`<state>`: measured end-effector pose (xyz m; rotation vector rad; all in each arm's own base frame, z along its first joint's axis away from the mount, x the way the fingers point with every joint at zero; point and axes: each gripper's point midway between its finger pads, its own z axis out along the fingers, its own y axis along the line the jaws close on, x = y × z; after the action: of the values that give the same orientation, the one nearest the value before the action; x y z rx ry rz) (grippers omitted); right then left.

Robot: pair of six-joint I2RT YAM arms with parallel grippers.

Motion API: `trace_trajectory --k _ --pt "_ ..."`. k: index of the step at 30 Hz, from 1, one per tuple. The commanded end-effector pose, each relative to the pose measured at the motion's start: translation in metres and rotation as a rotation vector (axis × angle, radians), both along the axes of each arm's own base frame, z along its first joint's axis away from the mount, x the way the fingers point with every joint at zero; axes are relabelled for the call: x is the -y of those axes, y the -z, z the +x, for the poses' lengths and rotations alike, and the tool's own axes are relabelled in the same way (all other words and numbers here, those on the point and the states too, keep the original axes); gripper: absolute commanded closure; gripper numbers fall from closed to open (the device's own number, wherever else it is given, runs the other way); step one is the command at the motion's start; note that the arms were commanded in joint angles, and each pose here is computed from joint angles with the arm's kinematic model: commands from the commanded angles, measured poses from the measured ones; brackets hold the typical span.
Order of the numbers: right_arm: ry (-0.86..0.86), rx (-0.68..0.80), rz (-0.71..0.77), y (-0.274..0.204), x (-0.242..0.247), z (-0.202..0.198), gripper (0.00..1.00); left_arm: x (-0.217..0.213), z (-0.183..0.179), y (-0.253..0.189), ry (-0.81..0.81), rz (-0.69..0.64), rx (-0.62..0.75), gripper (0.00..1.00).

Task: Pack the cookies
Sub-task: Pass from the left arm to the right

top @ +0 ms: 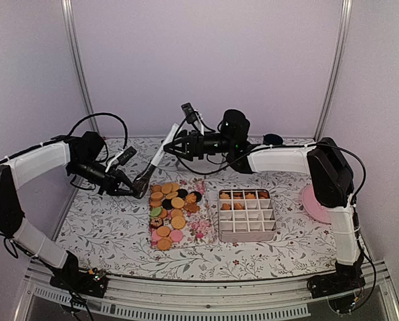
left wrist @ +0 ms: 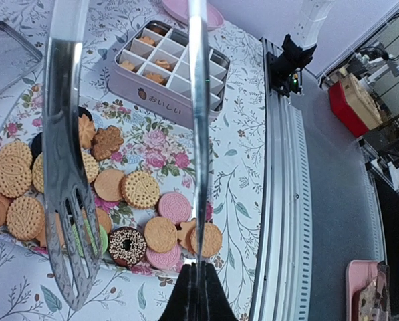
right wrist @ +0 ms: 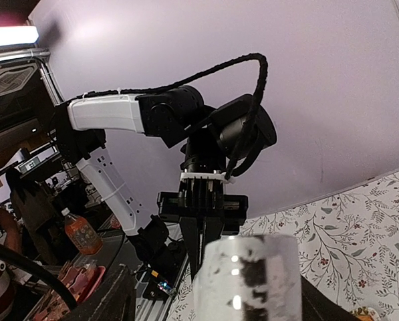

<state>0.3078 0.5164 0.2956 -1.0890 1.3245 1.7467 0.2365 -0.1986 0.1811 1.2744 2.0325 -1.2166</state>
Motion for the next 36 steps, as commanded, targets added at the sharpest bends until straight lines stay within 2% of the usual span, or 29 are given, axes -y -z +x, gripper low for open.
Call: trace_trajectory --k 1,23,32,36 --pt "-0.088 -0.003 -0.017 0.006 -0.007 -0.016 0.32 0.005 0.001 -0.011 0.031 -0.027 0.041 1.00" --pt "-0.169 -0.041 -0.093 0.026 -0.013 -0.034 0.53 0.008 -0.011 -0.002 0.088 0.032 0.059 1.00" --pt "-0.149 -0.011 -0.087 0.017 0.005 -0.037 0.64 0.005 -0.014 0.002 0.089 0.057 0.063 1.00" --pt "-0.152 -0.007 -0.086 0.014 0.006 -0.037 0.64 0.004 -0.012 0.003 0.083 0.068 0.068 1.00"
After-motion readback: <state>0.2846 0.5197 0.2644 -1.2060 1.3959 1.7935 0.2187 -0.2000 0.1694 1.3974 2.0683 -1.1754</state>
